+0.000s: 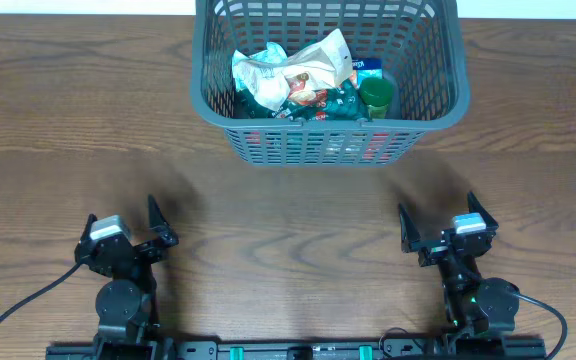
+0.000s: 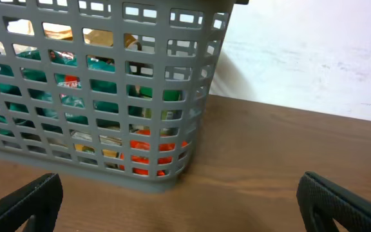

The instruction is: Pack container

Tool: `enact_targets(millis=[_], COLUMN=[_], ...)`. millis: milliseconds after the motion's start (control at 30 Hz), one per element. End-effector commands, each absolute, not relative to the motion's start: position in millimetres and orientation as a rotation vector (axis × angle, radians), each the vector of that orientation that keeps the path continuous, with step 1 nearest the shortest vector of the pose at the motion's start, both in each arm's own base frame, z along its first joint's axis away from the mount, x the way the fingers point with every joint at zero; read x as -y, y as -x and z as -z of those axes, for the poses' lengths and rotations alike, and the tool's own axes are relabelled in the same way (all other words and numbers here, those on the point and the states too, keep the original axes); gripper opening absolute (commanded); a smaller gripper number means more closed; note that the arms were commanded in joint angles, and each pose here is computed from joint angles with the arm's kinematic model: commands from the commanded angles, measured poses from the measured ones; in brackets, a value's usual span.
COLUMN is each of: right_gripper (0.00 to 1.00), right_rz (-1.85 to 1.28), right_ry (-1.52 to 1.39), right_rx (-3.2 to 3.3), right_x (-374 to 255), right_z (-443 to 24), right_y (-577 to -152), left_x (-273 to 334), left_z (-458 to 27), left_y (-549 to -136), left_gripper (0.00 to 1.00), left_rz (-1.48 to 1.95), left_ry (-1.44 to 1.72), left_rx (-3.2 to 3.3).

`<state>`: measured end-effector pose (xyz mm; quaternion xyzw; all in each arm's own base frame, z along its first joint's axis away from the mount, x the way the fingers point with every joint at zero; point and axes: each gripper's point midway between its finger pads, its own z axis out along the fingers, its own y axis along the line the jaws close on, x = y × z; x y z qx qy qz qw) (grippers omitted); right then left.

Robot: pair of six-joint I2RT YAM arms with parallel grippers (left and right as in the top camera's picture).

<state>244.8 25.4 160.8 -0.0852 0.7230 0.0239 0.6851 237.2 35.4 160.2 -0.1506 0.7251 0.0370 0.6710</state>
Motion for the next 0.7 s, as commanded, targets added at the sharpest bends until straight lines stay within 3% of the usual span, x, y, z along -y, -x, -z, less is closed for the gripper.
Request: enact_targets(millis=[0,667], right_gripper=[0.99,0.99], right_rz=[-0.033,-0.033], right_ry=[0.193,0.193], right_rx=[-1.620,-1.620], right_x=[-23.0,-23.0], right_z=[-160.0,-160.0], right_y=[-244.8,-244.8], left_x=[-37.9,-37.8], left_z=[-144.9,-144.4], left_y=[-237.2,-237.3], left_gripper=[0.99,0.99], left_rz=[-0.026,-0.026], left_ry=[0.430,0.430], left_rx=[-1.643,-1.646])
